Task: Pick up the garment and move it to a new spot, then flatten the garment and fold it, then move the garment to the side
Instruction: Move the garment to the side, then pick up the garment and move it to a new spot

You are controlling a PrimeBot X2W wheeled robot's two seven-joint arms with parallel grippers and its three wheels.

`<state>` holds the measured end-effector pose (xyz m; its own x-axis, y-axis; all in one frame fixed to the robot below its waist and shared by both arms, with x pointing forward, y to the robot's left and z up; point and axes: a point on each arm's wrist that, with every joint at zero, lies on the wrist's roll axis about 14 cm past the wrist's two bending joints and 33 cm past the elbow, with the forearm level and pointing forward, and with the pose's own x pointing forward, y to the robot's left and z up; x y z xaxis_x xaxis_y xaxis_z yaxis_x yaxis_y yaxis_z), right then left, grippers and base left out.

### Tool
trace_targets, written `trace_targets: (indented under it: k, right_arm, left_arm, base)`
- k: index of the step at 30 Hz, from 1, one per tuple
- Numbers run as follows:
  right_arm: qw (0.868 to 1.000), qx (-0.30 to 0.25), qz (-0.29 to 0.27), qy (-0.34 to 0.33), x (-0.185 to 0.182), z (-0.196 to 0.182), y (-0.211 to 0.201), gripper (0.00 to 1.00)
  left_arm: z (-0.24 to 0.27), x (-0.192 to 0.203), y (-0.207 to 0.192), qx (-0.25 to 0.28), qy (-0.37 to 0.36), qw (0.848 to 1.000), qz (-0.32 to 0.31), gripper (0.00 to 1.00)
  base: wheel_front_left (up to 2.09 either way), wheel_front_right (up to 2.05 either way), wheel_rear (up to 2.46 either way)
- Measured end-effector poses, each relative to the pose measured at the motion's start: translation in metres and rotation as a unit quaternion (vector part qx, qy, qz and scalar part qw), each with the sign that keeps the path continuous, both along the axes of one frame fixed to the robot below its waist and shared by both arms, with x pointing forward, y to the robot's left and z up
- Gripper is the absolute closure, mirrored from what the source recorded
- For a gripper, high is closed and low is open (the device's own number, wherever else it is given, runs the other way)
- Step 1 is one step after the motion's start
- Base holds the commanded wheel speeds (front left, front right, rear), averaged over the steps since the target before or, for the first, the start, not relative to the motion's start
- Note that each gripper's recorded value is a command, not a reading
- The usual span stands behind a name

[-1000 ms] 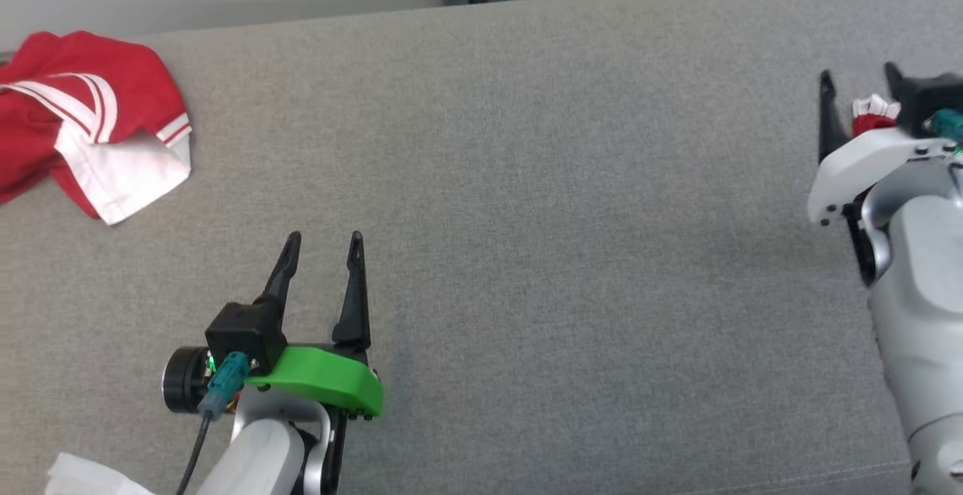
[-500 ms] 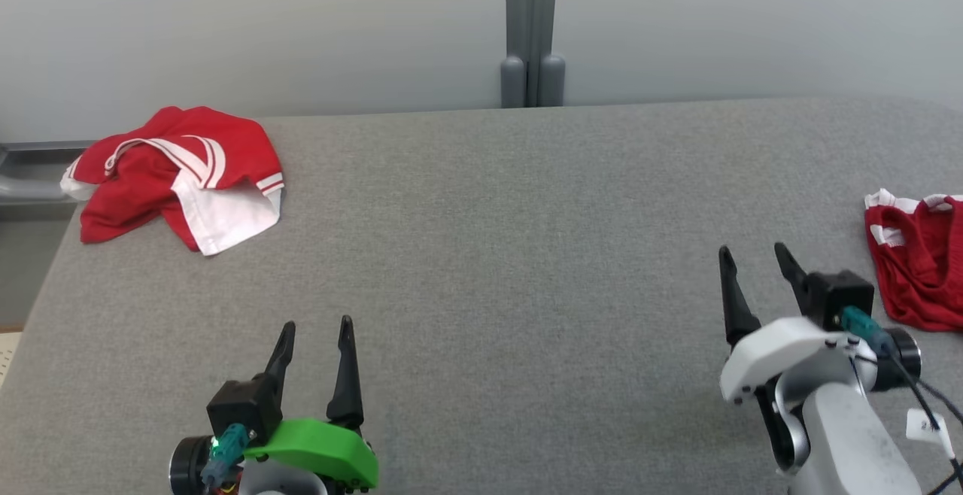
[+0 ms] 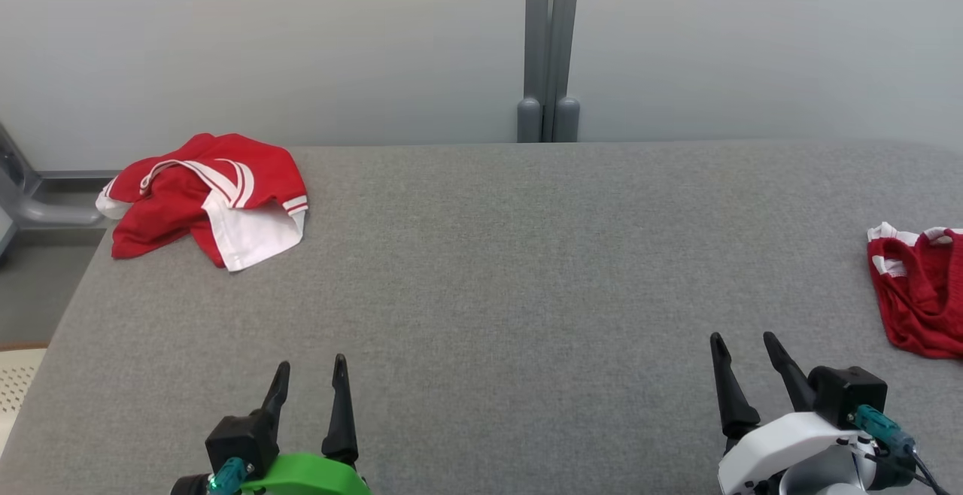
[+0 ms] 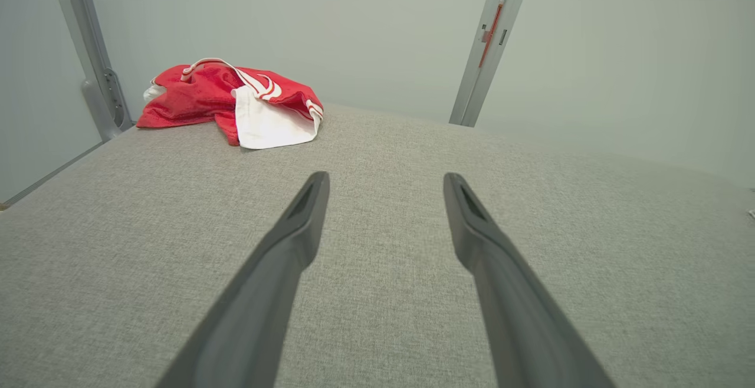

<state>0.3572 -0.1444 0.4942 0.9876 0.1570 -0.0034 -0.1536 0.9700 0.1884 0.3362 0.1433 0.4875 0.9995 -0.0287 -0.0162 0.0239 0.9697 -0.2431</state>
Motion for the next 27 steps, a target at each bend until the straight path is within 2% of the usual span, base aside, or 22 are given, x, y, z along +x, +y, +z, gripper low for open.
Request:
trace_targets:
  k: [18,27]
  right_arm:
    - [1.000,-0.015,0.004,-0.003,-0.003,0.005,0.000,0.00]
    - [0.998,-0.007,0.068,-0.011,0.012,0.009,0.045,0.00]
  left_arm:
    - [0.002,0.001,0.000,0.004,-0.004,1.000,-0.001,0.00]
    - [0.007,-0.016,0.046,0.019,-0.013,0.998,0.063,0.00]
  base:
    - [0.00,0.00,0.00]
    - [0.00,0.00,0.00]
